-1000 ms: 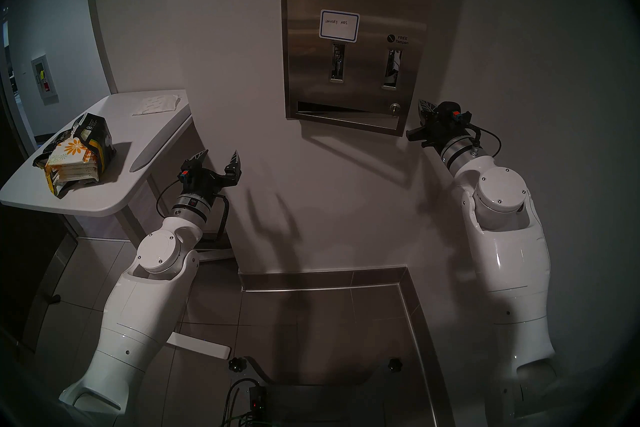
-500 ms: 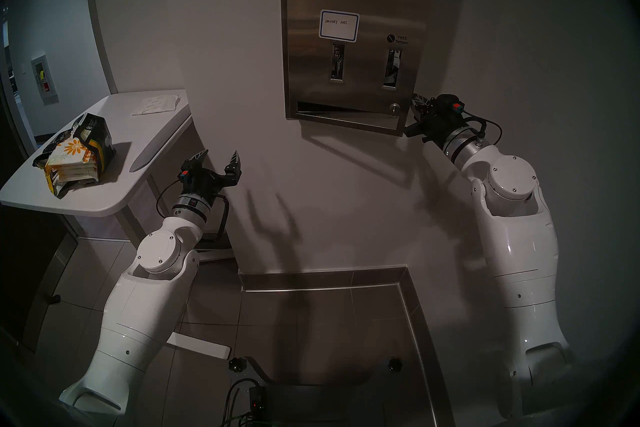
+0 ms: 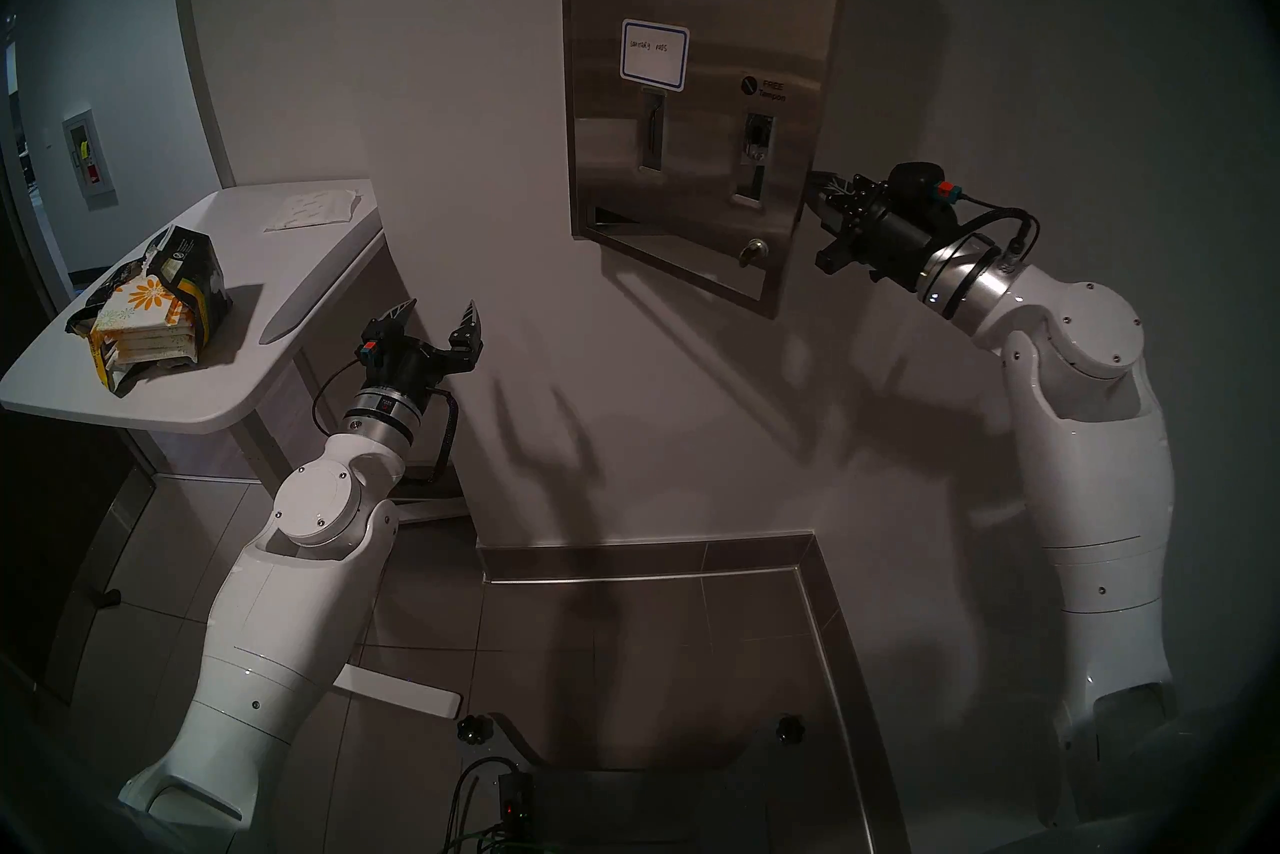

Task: Open the dispenser door, put the pads inside, close the door

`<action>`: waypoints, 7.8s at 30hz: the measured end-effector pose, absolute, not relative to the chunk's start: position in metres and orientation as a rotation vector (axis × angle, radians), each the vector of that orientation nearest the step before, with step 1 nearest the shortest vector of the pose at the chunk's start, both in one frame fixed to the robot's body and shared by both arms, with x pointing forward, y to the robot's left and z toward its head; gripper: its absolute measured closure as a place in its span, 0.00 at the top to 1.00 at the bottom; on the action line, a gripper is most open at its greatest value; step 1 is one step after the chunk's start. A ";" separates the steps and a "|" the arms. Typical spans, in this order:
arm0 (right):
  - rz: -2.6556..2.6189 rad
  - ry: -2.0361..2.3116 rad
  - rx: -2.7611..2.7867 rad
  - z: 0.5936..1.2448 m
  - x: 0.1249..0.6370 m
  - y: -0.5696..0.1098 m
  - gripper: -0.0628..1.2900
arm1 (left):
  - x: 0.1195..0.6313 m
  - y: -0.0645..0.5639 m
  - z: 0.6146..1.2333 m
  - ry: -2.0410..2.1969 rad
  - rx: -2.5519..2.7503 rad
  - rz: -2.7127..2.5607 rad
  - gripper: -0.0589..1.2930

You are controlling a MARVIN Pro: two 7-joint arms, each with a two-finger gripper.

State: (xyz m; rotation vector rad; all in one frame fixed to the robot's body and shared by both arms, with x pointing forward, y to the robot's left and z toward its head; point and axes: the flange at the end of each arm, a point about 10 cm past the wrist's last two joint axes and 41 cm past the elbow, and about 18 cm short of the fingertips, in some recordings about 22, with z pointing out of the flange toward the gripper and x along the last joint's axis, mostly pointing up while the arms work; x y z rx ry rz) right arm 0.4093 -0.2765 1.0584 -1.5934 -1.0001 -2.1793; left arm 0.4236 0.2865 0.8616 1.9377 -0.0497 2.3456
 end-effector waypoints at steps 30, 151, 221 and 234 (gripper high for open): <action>-1.958 -1.028 -1.374 1.045 0.421 -0.253 0.02 | 0.424 0.287 0.862 -0.050 1.938 2.345 0.97; -2.209 -1.293 -0.993 1.154 0.573 0.029 0.02 | 0.424 0.287 0.861 -0.049 1.940 2.345 0.97; -2.140 -1.360 -1.211 1.159 0.550 0.043 0.02 | 0.424 0.287 0.861 -0.050 1.941 2.343 0.97; -2.212 -1.355 -1.294 1.164 0.573 0.077 0.02 | 0.424 0.287 0.861 -0.050 1.940 2.344 0.97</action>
